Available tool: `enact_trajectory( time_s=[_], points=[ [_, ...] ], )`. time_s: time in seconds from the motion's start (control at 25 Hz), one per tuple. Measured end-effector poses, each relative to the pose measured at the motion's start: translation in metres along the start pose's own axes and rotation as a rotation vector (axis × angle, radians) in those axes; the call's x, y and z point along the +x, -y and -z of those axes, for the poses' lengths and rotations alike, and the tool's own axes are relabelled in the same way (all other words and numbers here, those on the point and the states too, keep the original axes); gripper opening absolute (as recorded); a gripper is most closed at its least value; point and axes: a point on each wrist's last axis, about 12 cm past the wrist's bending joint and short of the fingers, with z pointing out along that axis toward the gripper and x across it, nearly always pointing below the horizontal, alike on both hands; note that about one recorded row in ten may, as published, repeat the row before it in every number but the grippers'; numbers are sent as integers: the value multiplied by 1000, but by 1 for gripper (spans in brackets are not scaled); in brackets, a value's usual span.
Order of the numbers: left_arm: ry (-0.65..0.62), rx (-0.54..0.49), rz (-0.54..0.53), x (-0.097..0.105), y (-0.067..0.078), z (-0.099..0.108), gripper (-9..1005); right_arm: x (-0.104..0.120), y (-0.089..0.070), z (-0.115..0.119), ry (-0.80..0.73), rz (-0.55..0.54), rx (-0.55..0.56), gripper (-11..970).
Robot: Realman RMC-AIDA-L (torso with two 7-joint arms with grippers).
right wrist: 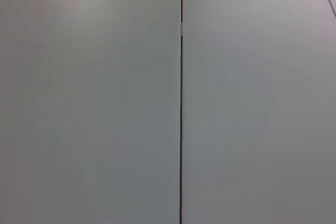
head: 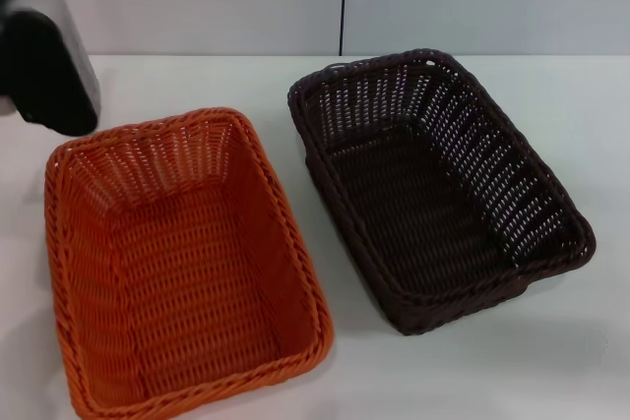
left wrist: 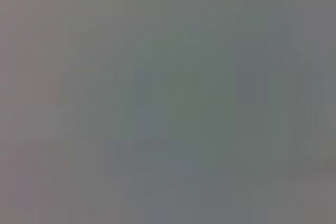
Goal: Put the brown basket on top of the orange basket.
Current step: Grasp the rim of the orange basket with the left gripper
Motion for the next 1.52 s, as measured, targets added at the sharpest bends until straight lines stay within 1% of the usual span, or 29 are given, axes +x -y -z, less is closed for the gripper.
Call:
enact_trajectory(
  time_s=[0.04,0.08,0.12,0.16,0.2,0.24,0.32,0.36,0.4,0.44,0.52,0.6,0.64,0.68,0.72,0.76,0.8,0.88,0.92,0.96,1.0,1.04,1.08,1.12,1.24,1.32,1.4,1.44,1.52],
  points=[
    [-110,-45,-173,-2,9,-3,841,0,1,-1,0,1,2,647],
    [-182,-104,-293,-2,18,-4,841,0,1,-1,1,1,3,647],
    [-203,-141,-308,0,20,-4,841,0,1,-2,1,2,4,647],
    [-203,-141,-308,0,20,-4,840,0,1,-2,2,1,4,647],
    [-224,-241,-246,2,19,-4,840,0,1,-3,3,1,3,647],
    [-224,-278,-213,3,17,-4,840,0,0,-3,4,0,3,647],
    [-210,-391,-44,5,11,-2,839,0,0,-3,5,0,3,647],
    [-210,-391,-44,5,11,-2,839,0,0,-3,6,0,3,647],
    [-176,-478,183,8,6,1,838,-1,0,-3,6,0,2,647],
    [-144,-522,347,11,4,3,838,-1,0,-3,8,0,1,647],
    [-102,-552,526,14,3,5,837,-1,0,-3,12,0,1,647],
    [-45,-566,760,19,5,7,836,-2,0,-2,15,-1,1,647],
    [-31,-568,828,21,6,7,836,-2,0,-2,16,-3,2,647],
    [-2,-571,973,26,7,8,836,-2,-1,-2,17,-4,2,647],
    [-2,-571,973,26,7,8,835,-2,-1,-1,17,-5,2,647],
    [37,-559,1189,35,10,9,835,-2,-1,0,16,-6,3,646],
    [72,-530,1346,43,13,10,835,-2,-1,0,15,-9,4,646],
    [105,-481,1497,54,17,10,834,-2,-1,2,13,-13,7,646],
    [105,-481,1497,54,17,10,833,-2,-1,3,11,-13,11,646],
    [146,-402,1667,73,24,11,833,-2,-1,4,9,-14,13,646],
    [168,-371,1729,81,27,12,833,-2,-1,5,8,-15,14,646],
    [216,-318,1826,90,30,14,832,-2,-1,5,6,-15,16,646],
    [216,-318,1826,90,30,14,832,-1,-1,6,5,-15,17,646],
    [307,-272,1927,93,30,20,832,-1,-1,6,4,-15,18,646],
    [385,-260,2019,95,30,29,831,-1,1,7,1,-13,29,646],
    [402,-265,2019,97,28,36,830,-1,1,8,-1,-13,32,646],
    [403,-271,1991,98,27,39,829,0,1,8,-5,-15,38,646],
    [393,-280,1916,100,26,43,829,0,0,8,-5,-16,42,646],
    [376,-289,1860,102,26,46,828,0,0,7,-1,-19,51,646]
  ],
)
